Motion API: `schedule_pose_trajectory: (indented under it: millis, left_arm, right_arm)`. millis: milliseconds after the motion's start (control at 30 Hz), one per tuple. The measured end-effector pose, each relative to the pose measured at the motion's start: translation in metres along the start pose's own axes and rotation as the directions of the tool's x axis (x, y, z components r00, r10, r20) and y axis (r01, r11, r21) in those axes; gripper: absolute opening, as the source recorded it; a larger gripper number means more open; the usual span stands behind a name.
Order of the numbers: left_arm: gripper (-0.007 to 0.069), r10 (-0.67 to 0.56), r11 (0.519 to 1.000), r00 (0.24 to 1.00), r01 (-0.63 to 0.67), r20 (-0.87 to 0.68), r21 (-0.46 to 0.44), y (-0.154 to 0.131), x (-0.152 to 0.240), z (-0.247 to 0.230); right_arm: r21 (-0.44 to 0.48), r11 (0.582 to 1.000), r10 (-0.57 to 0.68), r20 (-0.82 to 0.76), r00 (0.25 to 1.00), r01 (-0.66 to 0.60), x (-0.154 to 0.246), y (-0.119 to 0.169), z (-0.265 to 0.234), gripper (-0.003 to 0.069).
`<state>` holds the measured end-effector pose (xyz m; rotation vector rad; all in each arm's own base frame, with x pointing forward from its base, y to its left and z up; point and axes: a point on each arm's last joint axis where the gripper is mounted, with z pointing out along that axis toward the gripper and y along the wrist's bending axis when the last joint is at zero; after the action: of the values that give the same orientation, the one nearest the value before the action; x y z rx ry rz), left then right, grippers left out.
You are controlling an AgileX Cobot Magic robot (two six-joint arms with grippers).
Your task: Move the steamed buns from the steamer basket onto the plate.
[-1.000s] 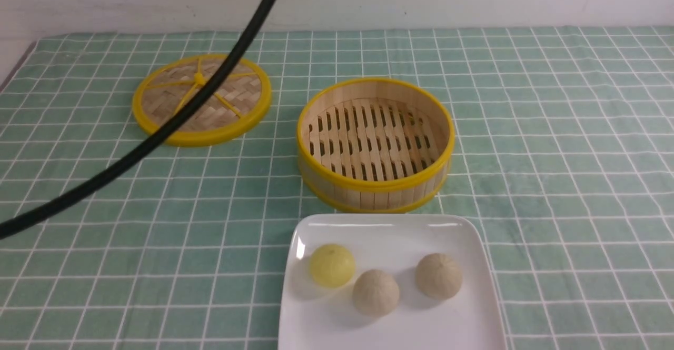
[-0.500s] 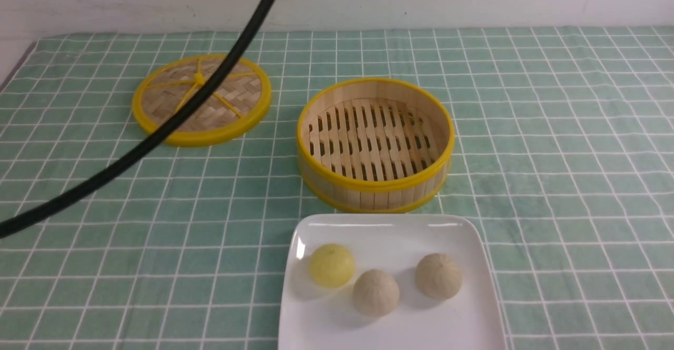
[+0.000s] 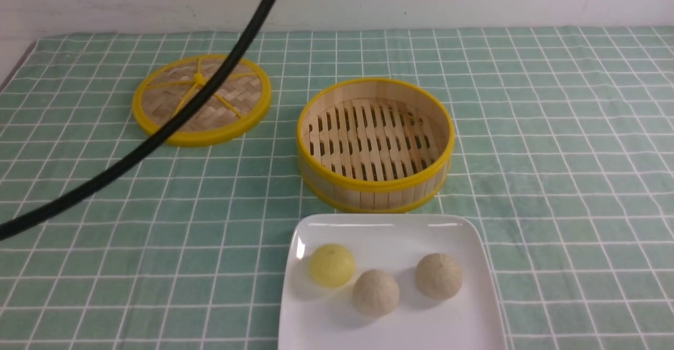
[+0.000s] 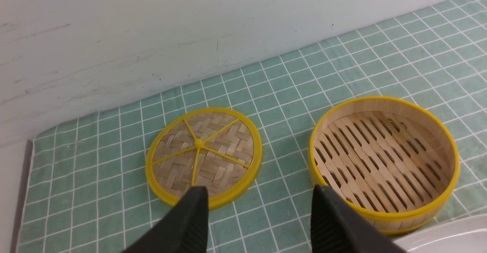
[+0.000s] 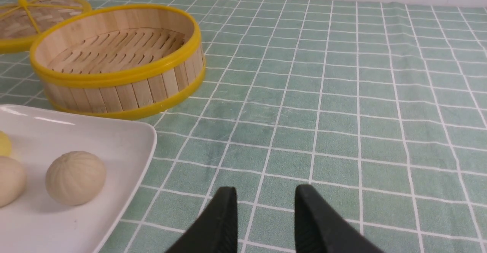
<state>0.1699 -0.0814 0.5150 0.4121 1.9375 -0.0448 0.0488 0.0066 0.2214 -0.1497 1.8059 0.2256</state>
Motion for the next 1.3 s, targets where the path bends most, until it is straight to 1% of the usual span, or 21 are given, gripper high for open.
schedule_pose_trajectory:
  millis: [233,400,467,600,700,1000,1300]
  left_arm:
    - [0.0386,0.000,1.000,1.000,0.000,-0.001,0.000,0.000,0.000,0.000]
    - [0.0386,0.000,1.000,1.000,0.000,-0.001,0.000,0.000,0.000,0.000]
    - [0.0386,0.000,1.000,1.000,0.000,-0.001,0.000,0.000,0.000,0.000]
    - [0.0386,0.000,1.000,1.000,0.000,-0.002,0.000,0.000,0.000,0.000]
    - [0.0386,0.000,1.000,1.000,0.000,-0.002,0.000,0.000,0.000,0.000]
    - [0.0386,0.000,1.000,1.000,0.000,-0.009,-0.001,0.000,0.001,0.000]
    - [0.0386,-0.002,1.000,1.000,0.002,-0.014,-0.001,0.000,0.001,0.000]
  right_arm:
    - [-0.002,1.000,0.004,-0.010,1.000,-0.004,0.004,0.000,0.001,0.0239]
    - [-0.029,0.996,0.087,-0.088,0.992,-0.089,0.023,0.003,0.008,0.0239]
    - [-0.025,0.995,0.091,-0.121,0.988,-0.094,0.033,0.002,0.011,0.0239]
    - [-0.013,0.998,0.066,-0.145,0.987,-0.068,0.043,0.001,0.014,0.0239]
    - [0.001,1.000,0.019,-0.139,0.990,-0.019,0.043,-0.001,0.014,0.0239]
    - [0.013,1.000,-0.022,-0.135,0.991,0.024,0.045,-0.003,0.015,0.0239]
    - [0.003,0.998,-0.066,-0.100,0.993,0.066,0.045,-0.002,0.017,0.0239]
